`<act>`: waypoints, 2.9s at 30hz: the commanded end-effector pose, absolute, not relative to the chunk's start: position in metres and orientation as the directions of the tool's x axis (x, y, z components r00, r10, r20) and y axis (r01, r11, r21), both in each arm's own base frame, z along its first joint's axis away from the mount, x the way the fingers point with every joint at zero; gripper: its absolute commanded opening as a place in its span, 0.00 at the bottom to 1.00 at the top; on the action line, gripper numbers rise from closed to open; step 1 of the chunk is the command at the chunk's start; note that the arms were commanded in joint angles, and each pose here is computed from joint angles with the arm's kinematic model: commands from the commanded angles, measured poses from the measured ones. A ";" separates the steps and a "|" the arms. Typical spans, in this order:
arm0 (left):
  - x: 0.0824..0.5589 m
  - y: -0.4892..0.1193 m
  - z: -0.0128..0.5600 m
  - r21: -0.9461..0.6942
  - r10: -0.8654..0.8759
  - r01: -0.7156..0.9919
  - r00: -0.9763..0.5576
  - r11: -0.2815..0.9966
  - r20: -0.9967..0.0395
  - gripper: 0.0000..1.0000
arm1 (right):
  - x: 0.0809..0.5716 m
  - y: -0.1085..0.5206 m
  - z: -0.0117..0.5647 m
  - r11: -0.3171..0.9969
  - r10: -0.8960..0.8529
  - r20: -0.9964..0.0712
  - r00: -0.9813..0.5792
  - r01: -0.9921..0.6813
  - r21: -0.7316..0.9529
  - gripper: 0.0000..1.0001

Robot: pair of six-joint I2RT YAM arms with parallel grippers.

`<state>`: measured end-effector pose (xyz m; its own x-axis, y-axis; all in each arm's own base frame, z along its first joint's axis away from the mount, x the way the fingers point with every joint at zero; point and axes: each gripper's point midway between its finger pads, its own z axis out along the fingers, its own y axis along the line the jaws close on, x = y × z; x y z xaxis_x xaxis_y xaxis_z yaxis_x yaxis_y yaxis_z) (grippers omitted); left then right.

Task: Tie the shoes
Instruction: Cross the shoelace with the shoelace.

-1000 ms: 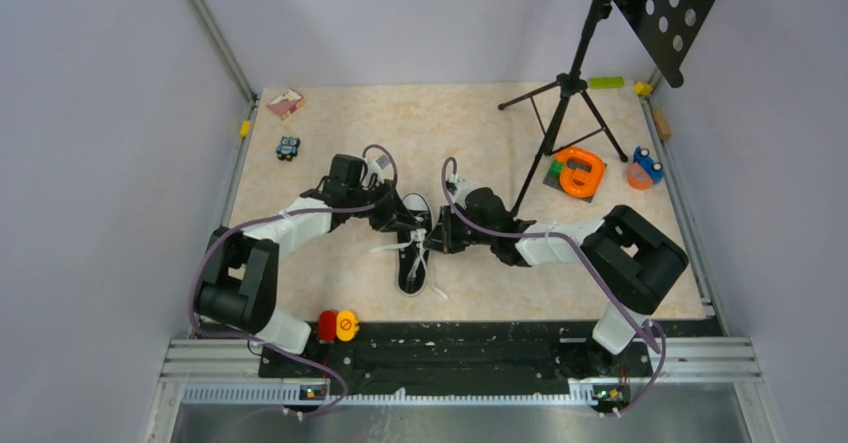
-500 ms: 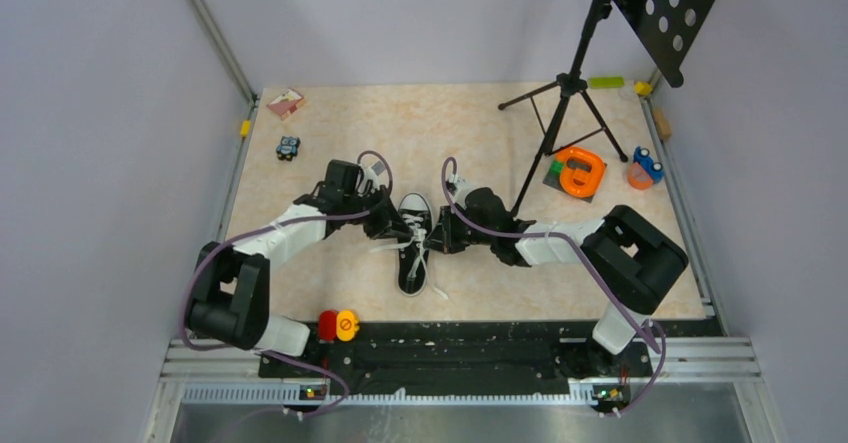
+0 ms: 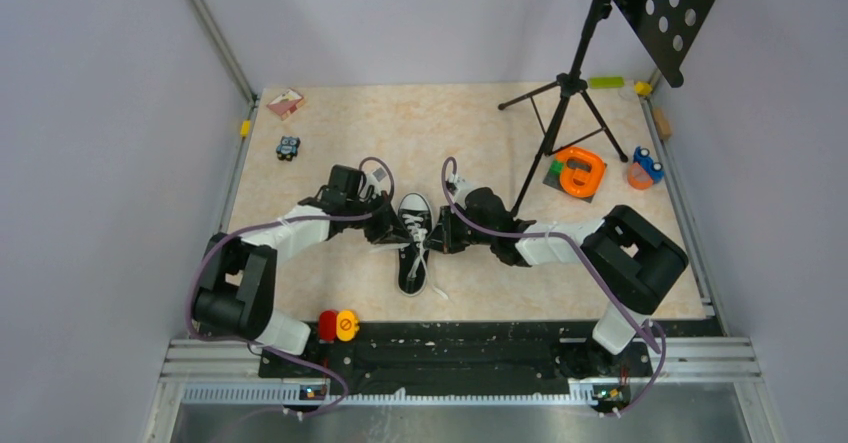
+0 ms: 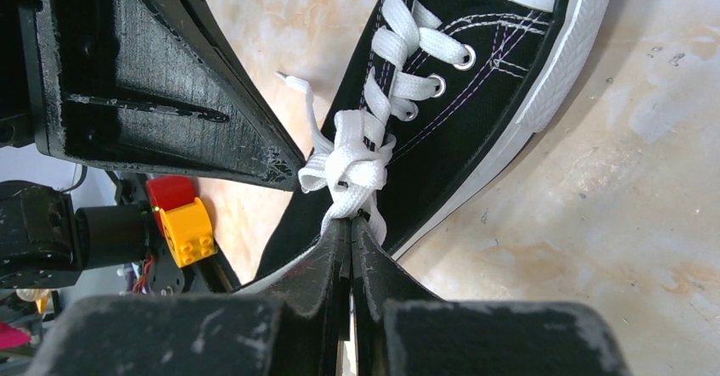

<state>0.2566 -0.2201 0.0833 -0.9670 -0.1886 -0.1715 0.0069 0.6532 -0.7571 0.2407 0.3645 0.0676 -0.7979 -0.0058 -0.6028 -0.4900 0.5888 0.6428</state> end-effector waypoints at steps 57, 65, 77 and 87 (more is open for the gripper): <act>0.249 -0.228 0.097 -0.772 -0.097 0.120 -0.969 0.624 -0.229 0.00 | 0.244 0.373 0.080 0.593 0.000 -0.650 -0.760 -0.524 0.612 0.00; 0.261 -0.224 0.119 -0.742 -0.110 0.161 -0.947 0.651 -0.302 0.00 | 0.241 0.369 0.078 0.598 -0.005 -0.653 -0.758 -0.526 0.606 0.00; 0.262 -0.234 0.126 -0.762 -0.091 0.185 -0.948 0.620 -0.304 0.17 | 0.241 0.368 0.080 0.600 -0.006 -0.659 -0.752 -0.529 0.599 0.00; 0.264 -0.249 0.124 -0.739 -0.078 0.212 -0.938 0.640 -0.337 0.23 | 0.242 0.369 0.082 0.597 -0.003 -0.660 -0.751 -0.531 0.601 0.00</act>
<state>0.2470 -0.2388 0.1091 -0.9633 -0.0662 -0.2603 0.1574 0.6461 -0.7469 0.2357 0.3668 0.0625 -0.7887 -0.0271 -0.6141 -0.4974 0.6151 0.6117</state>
